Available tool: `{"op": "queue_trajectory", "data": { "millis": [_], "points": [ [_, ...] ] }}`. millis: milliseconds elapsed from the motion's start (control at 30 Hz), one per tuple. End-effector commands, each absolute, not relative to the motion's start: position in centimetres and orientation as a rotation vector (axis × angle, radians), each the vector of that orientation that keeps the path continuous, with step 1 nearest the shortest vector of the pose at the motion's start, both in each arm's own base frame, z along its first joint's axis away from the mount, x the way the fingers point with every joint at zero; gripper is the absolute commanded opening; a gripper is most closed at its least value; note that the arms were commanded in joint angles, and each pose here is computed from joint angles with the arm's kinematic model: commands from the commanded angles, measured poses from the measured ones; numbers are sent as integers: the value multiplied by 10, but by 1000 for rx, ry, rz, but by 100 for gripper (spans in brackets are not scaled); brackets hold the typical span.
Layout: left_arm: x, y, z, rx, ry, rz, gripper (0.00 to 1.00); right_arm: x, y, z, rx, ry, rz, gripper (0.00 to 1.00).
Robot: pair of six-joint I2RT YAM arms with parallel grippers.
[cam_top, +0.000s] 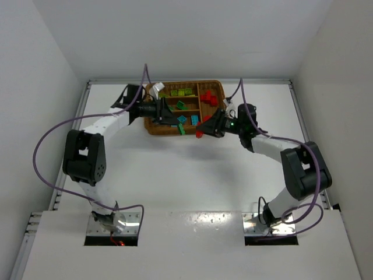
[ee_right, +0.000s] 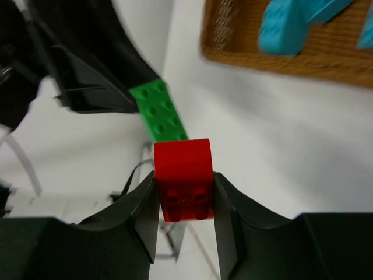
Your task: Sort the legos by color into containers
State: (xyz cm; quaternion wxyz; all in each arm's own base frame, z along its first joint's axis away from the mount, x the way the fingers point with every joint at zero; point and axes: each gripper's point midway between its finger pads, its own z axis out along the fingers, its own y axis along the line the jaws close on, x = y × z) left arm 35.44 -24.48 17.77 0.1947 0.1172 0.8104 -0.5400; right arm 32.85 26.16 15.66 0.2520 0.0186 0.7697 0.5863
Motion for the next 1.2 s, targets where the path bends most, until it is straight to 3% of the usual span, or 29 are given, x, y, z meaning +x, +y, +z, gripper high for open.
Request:
{"op": "queue_trajectory", "data": {
  "millis": [0, 67, 233, 433, 600, 700, 767, 833, 867, 1000, 1033, 1067, 1133, 1167],
  "points": [
    [423, -210, 215, -3, 2235, -1223, 0, 374, 230, 158, 170, 2157, 1134, 0],
    [451, -195, 207, -200, 2242, -1071, 0, 393, 208, 156, 239, 2202, 914, 0],
    [512, -160, 191, -484, 2213, -776, 0, 422, 183, 155, 332, 2251, 668, 0],
    [557, -157, 169, -527, 2230, -663, 0, 444, 162, 151, 380, 2267, 469, 0],
    [566, -156, 143, -558, 2275, -599, 0, 462, 158, 147, 384, 2276, 393, 0],
    [567, -157, 131, -565, 2295, -591, 18, 474, 159, 150, 376, 2263, 383, 0],
    [565, -161, 131, -542, 2301, -590, 35, 484, 161, 142, 369, 2284, 356, 0],
    [563, -161, 129, -534, 2311, -583, 53, 496, 164, 133, 360, 2302, 344, 2],
    [563, -161, 135, -531, 2301, -587, 70, 498, 165, 130, 360, 2305, 342, 3],
    [561, -162, 156, -489, 2271, -601, 88, 521, 173, 131, 326, 2287, 355, 16],
    [558, -168, 161, -460, 2270, -617, 90, 522, 173, 127, 317, 2311, 340, 20],
    [556, -171, 166, -436, 2267, -637, 92, 526, 175, 110, 320, 2348, 323, 36],
    [553, -174, 187, -402, 2242, -665, 93, 537, 180, 121, 305, 2338, 308, 53],
    [551, -173, 198, -384, 2228, -663, 93, 536, 178, 124, 310, 2345, 293, 67]
  ]
}}
